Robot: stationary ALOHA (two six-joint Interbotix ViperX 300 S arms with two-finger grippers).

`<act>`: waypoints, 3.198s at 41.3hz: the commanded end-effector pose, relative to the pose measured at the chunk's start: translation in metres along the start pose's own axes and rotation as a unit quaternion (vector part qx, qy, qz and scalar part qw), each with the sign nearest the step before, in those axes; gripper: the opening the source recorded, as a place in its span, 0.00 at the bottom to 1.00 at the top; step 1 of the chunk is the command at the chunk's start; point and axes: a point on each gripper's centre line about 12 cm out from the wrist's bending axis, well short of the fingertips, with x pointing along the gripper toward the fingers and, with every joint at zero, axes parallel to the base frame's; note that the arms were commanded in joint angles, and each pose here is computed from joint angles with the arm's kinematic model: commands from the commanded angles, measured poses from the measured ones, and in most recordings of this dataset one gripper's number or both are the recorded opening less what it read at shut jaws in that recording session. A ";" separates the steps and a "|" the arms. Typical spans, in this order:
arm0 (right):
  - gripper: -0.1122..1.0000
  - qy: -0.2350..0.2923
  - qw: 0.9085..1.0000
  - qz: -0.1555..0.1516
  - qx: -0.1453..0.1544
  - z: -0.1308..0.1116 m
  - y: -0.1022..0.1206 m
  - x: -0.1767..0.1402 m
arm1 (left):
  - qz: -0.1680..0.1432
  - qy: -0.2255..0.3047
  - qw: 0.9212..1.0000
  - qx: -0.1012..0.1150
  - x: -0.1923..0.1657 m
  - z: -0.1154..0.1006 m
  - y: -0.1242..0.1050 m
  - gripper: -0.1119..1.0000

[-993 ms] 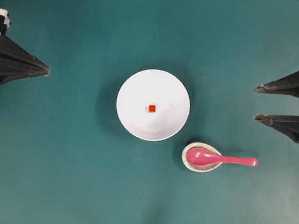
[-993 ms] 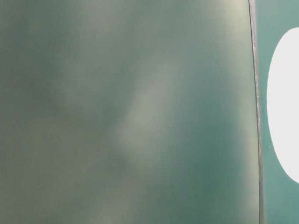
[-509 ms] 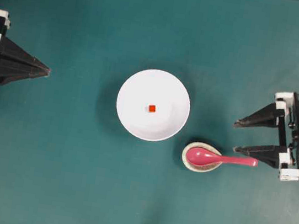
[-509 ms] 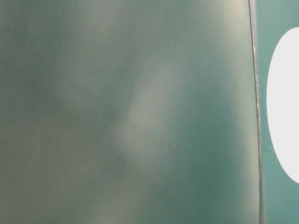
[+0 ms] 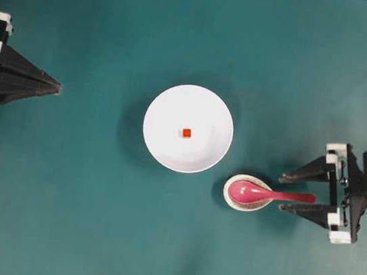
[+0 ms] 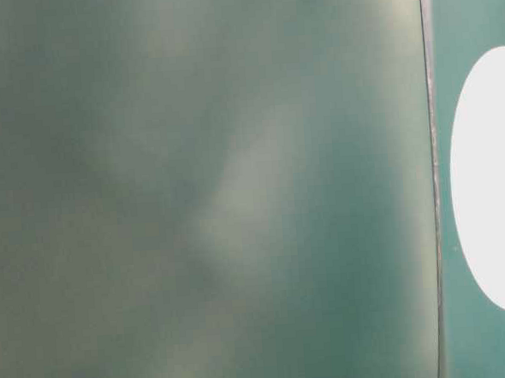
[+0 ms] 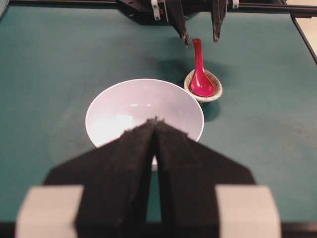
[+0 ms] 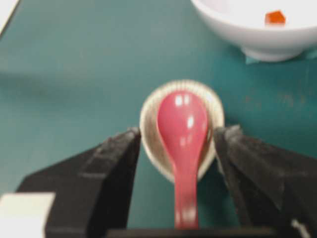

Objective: Grip the spoon and scoop the red block from the bowl with right arm.
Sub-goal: 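Move the open right gripper over the pink spoon handle, then lower the right gripper and close it on the pink spoon handle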

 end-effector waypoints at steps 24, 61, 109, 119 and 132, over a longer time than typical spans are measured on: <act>0.66 0.043 0.999 -0.013 -0.017 -0.021 0.000 0.009 | 0.000 -0.012 1.000 0.003 0.001 0.011 0.000 0.11; 0.57 0.071 0.997 -0.014 -0.024 -0.027 -0.001 0.008 | 0.000 -0.013 1.000 0.002 0.001 0.012 0.000 0.11; 0.42 0.070 0.997 -0.014 -0.023 -0.027 0.000 0.009 | -0.001 -0.015 1.000 0.001 0.001 0.012 0.000 0.11; 0.41 0.070 0.997 -0.014 -0.025 -0.027 0.000 0.008 | 0.000 -0.014 1.000 0.001 0.001 0.012 0.000 0.11; 0.42 0.069 0.997 -0.014 -0.026 -0.027 0.000 0.008 | -0.001 -0.013 1.000 0.001 0.001 0.012 0.000 0.11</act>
